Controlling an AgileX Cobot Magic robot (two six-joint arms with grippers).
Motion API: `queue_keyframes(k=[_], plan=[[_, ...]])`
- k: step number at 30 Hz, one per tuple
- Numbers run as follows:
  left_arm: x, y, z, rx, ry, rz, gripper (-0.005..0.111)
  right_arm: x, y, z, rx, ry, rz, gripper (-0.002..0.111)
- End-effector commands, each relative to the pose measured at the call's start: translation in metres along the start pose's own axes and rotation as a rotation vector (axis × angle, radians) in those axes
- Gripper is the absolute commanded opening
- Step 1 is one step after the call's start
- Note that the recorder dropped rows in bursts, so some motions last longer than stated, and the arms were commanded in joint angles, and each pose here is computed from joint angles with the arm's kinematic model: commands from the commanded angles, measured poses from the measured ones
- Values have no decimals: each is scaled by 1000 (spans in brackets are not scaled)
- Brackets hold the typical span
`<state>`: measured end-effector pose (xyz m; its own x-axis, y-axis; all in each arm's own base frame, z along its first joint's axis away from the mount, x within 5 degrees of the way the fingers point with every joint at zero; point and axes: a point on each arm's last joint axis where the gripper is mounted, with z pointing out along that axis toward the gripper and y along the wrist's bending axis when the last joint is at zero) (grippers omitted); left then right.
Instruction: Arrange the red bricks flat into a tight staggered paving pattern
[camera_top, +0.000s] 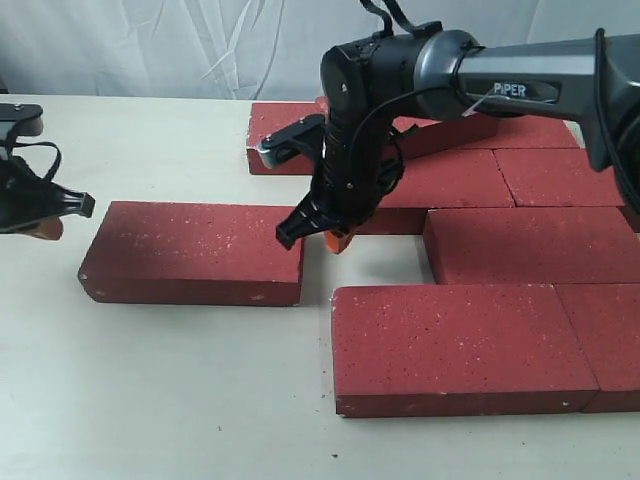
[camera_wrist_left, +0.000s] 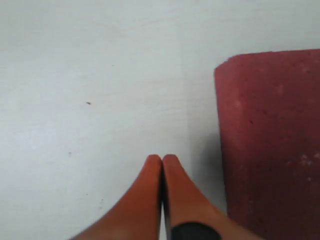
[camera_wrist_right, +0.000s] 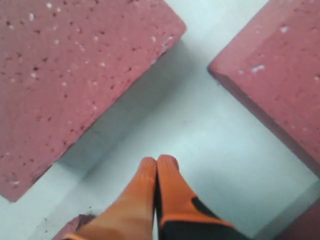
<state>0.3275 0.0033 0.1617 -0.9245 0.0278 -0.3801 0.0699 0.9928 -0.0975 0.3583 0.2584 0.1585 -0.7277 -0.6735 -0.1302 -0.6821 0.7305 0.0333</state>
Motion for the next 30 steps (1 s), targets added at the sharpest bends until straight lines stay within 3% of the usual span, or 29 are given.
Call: queue_keyframes(k=[1,5,17,23,30], plan=[[-3,4,-2,23,-28,-83,0,-1,2,-25,4,-48,9,-1],[-7,1,-2,56,-63,-92,0,-2,12,-33,-99,-80,32,-1],[-9,1,9,77,-84,-172,0,-9,16,-26,-140,-136,65,-1],[-5,0,38,124,-58,-211,0,4,19,-30,-159,-69,27,-1],[-1,-7,45,210,-25,-186,0,28,20,-30,-134,-101,24,-1]])
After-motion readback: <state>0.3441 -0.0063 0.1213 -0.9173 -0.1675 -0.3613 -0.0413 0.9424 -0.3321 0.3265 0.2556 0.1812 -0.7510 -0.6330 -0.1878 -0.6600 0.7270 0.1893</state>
